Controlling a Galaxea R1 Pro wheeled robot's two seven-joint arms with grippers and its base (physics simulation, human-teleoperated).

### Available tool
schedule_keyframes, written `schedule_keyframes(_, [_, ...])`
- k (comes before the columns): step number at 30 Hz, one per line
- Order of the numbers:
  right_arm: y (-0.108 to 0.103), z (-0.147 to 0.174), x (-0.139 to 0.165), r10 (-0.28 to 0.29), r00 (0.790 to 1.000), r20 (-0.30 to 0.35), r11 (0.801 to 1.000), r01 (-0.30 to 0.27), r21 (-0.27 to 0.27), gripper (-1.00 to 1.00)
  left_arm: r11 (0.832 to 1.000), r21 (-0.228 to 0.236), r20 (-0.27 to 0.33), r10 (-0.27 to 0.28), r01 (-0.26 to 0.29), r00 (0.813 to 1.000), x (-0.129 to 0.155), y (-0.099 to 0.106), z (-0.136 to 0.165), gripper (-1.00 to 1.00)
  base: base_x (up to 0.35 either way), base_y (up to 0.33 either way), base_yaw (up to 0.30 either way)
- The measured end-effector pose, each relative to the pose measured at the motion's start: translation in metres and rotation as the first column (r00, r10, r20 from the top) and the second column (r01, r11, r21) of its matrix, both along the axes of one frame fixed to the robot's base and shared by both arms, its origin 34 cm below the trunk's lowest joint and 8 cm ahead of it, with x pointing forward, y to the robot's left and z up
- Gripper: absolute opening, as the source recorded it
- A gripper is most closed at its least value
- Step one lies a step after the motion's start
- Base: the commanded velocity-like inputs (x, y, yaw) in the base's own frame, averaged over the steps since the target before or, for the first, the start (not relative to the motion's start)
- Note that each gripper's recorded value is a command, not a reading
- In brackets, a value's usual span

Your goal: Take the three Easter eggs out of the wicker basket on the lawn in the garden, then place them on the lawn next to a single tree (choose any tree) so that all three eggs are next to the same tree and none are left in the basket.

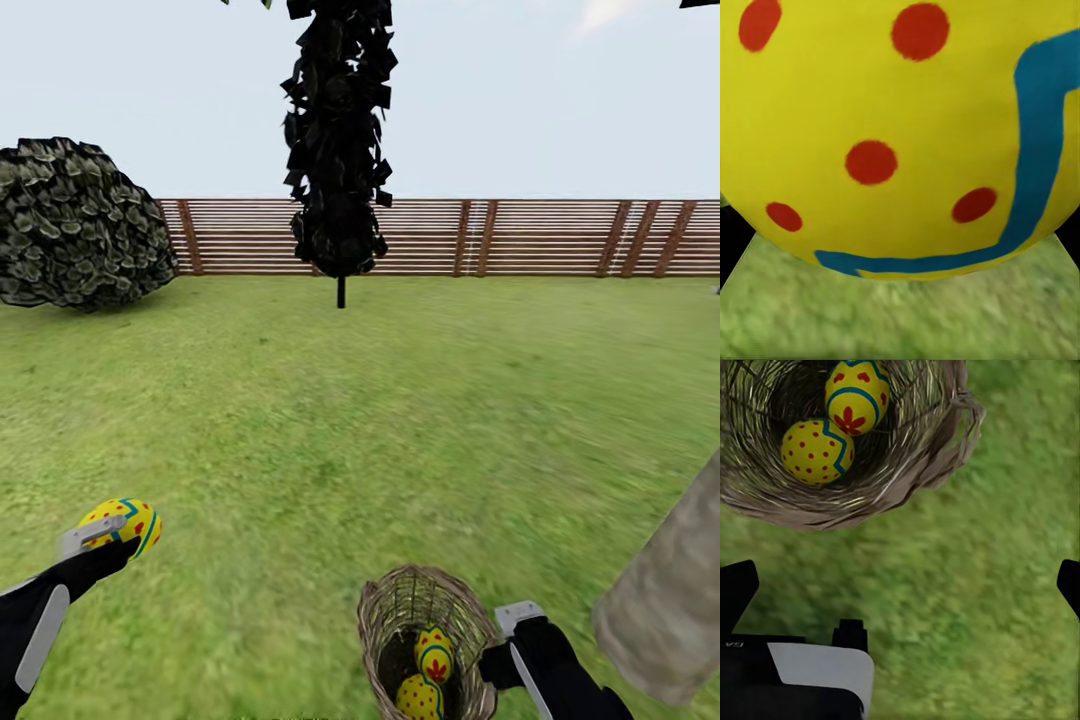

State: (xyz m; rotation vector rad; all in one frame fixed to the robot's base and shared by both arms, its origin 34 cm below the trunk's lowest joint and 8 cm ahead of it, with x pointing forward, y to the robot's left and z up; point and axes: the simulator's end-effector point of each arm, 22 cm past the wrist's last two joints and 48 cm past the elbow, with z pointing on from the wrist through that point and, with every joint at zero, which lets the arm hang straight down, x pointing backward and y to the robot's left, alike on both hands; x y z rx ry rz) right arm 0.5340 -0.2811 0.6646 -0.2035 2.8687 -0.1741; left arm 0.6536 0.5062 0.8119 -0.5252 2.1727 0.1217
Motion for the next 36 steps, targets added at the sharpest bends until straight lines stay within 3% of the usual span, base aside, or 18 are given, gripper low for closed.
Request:
schedule_keyframes(9, [-0.003, 0.008, -0.001, -0.009, 1.0, -0.001, 1.0, 0.009, 0.0, 1.0, 1.0, 0.003, 0.003, -0.004, 0.004, 1.0, 0.001, -0.003, 0.007, -1.0, 0.0, 0.0, 0.029])
schedule_keyframes(12, [-0.011, 0.009, 0.0, -0.016, 1.0, 0.003, 1.0, 0.016, -0.009, 1.0, 1.0, 0.028, 0.047, -0.006, 0.004, 0.999, 0.007, -0.002, 0.015, -1.0, 0.0, 0.0, 0.0])
schedule_keyframes(14, [-0.014, 0.013, 0.004, -0.019, 1.0, 0.016, 1.0, 0.02, -0.011, 1.0, 1.0, 0.023, 0.039, -0.003, 0.002, 0.999, 0.005, -0.003, 0.008, -1.0, 0.0, 0.0, 0.0])
schedule_keyframes(15, [-0.023, 0.018, 0.008, -0.05, 0.998, 0.031, 0.999, 0.051, -0.008, 1.0, 1.0, 0.021, 0.04, -0.002, 0.002, 0.999, 0.005, -0.003, 0.007, -1.0, 0.0, 0.132, 0.0])
schedule_keyframes(17, [-0.032, 0.021, 0.009, -0.093, 0.995, 0.037, 0.996, 0.093, 0.002, 1.0, 1.0, 0.023, 0.037, 0.002, -0.003, 0.999, 0.004, -0.002, 0.006, -1.0, 0.0, 0.274, 0.0])
schedule_keyframes(36, [-0.036, 0.023, 0.01, -0.101, 0.994, 0.042, 0.995, 0.101, 0.0, 1.0, 1.0, 0.023, 0.03, 0.003, -0.004, 1.0, 0.003, -0.001, 0.007, -1.0, 0.069, 0.316, 0.0])
